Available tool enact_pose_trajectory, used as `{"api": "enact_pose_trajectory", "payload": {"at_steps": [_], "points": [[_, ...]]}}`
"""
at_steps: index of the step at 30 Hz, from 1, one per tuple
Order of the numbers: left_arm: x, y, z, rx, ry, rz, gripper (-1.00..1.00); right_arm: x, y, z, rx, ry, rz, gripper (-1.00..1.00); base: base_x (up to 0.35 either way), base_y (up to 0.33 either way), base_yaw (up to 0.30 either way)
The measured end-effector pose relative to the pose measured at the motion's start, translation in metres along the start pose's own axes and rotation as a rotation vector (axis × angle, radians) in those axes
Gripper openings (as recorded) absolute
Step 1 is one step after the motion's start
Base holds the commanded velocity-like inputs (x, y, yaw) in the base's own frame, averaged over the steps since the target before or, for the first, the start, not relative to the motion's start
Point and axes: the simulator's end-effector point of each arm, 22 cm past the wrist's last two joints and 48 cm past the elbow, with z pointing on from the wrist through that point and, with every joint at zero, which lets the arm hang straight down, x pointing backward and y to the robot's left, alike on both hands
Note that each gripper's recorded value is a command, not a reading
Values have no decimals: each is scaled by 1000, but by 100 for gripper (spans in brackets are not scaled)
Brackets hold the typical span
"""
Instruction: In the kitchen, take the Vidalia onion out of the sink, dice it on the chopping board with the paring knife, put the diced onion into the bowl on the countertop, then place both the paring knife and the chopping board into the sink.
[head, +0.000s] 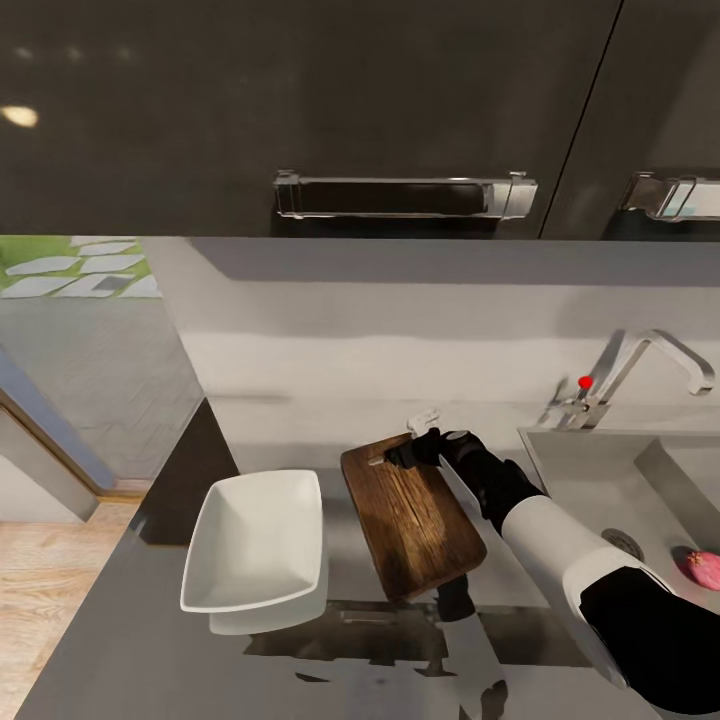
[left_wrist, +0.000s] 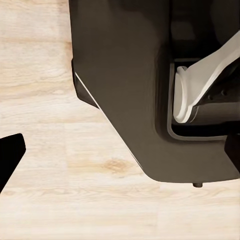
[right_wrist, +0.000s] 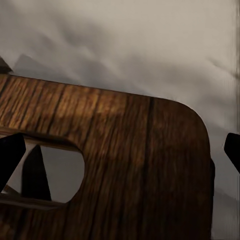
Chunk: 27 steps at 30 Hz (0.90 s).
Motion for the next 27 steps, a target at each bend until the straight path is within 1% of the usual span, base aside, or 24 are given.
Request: {"api": "enact_pose_trajectory", "payload": {"at_steps": [6, 15, 16, 27], "points": [[0, 0, 0, 0, 0, 0, 100, 2, -2, -1, 9, 22, 0, 100, 0, 0, 0], [0, 0, 0, 0, -1, 0, 100, 2, -4, -2, 25, 28, 9, 100, 0, 0, 0], [0, 0, 0, 0, -1, 0, 100, 2, -4, -2, 28, 28, 7, -100, 0, 0, 0], [0, 0, 0, 0, 0, 0, 100, 1, -4, -2, 33, 28, 4, -100, 0, 0, 0]]}}
